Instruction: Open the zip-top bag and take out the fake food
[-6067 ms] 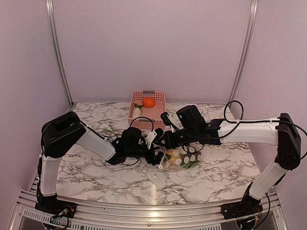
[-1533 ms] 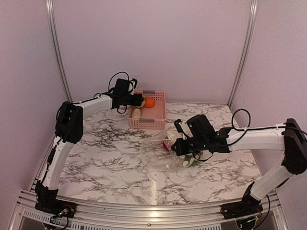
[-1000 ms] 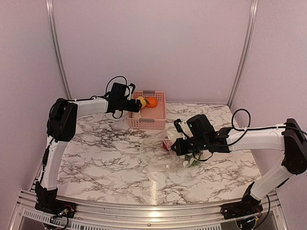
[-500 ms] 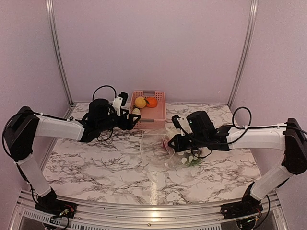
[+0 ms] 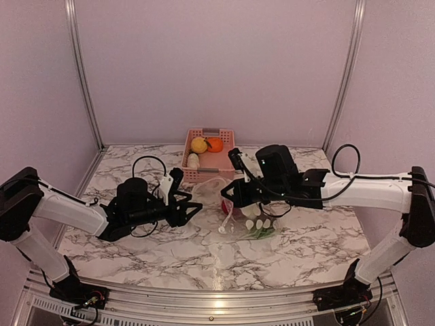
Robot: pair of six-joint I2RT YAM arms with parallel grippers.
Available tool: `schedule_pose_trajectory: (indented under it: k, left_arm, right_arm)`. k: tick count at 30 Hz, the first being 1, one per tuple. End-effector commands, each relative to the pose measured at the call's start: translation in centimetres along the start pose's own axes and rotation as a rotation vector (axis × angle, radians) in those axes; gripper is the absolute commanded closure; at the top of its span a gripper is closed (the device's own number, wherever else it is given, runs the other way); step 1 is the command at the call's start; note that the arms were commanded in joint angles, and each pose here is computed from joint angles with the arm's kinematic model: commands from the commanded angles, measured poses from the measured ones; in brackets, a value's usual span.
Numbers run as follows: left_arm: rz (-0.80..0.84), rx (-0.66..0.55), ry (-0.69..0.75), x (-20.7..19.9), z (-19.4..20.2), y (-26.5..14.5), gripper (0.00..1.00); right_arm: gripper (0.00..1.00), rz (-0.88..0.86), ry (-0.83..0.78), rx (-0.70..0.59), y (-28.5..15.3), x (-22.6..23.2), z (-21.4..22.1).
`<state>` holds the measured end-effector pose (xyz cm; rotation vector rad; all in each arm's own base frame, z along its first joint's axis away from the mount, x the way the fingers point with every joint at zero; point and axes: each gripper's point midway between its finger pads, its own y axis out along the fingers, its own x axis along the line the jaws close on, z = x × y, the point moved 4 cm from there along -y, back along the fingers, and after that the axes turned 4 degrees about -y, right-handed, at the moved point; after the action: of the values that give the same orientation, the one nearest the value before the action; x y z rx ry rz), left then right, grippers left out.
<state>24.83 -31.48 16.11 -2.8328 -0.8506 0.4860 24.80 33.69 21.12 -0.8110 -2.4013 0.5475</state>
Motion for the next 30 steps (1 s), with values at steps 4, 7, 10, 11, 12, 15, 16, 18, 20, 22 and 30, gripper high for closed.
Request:
schedule_pose_trajectory:
  k: [4,7,10,11,12,15,16,18,20,22,30]
  left_arm:
    - [0.055,-0.042,-0.05,-1.0,-0.2,0.5,0.38]
    - [0.021,-0.016,-0.101,-0.3,0.9,1.5,0.38]
    - [0.029,0.024,-0.14,-0.1,2.1,2.5,0.38]
    - [0.038,0.03,-0.146,-0.2,2.5,2.7,0.38]
    - [0.046,0.033,-0.152,-0.4,2.6,2.9,0.38]
    - [0.054,0.049,-0.163,-0.6,3.3,3.6,0.38]
    - [0.052,0.052,-0.171,-0.6,3.3,3.9,0.37]
    - [0.041,0.055,-0.191,-0.3,3.5,4.7,0.37]
    - [0.032,0.062,-0.215,0.0,3.9,5.5,0.35]
    - [0.027,0.067,-0.238,0.2,4.2,6.2,0.34]
    - [0.002,0.056,-0.312,1.1,5.0,7.0,0.32]
  right_arm:
    - [1.0,-0.067,-0.023,-0.021,0.2,2.3,-1.1]
    - [1.0,-0.012,-0.022,0.005,1.2,1.1,0.3]
    - [1.0,-0.035,-0.014,0.05,2.3,1.0,1.6]
    - [1.0,-0.048,-0.009,0.052,2.5,1.1,1.9]
    - [1.0,-0.058,-0.006,0.05,2.6,1.3,1.9]
    - [1.0,-0.074,-0.007,0.033,2.3,1.6,1.5]
    - [1.0,-0.082,-0.011,0.025,2.1,1.7,1.3]
    - [1.0,-0.1,-0.019,0.015,1.8,2.1,0.9]
    - [1.0,-0.115,-0.029,0.01,1.6,2.4,0.6]
    - [0.96,-0.126,-0.042,0.003,1.3,2.7,0.3]
    - [0.4,-0.006,0.006,-0.06,-2.8,-2.4,-1.1]
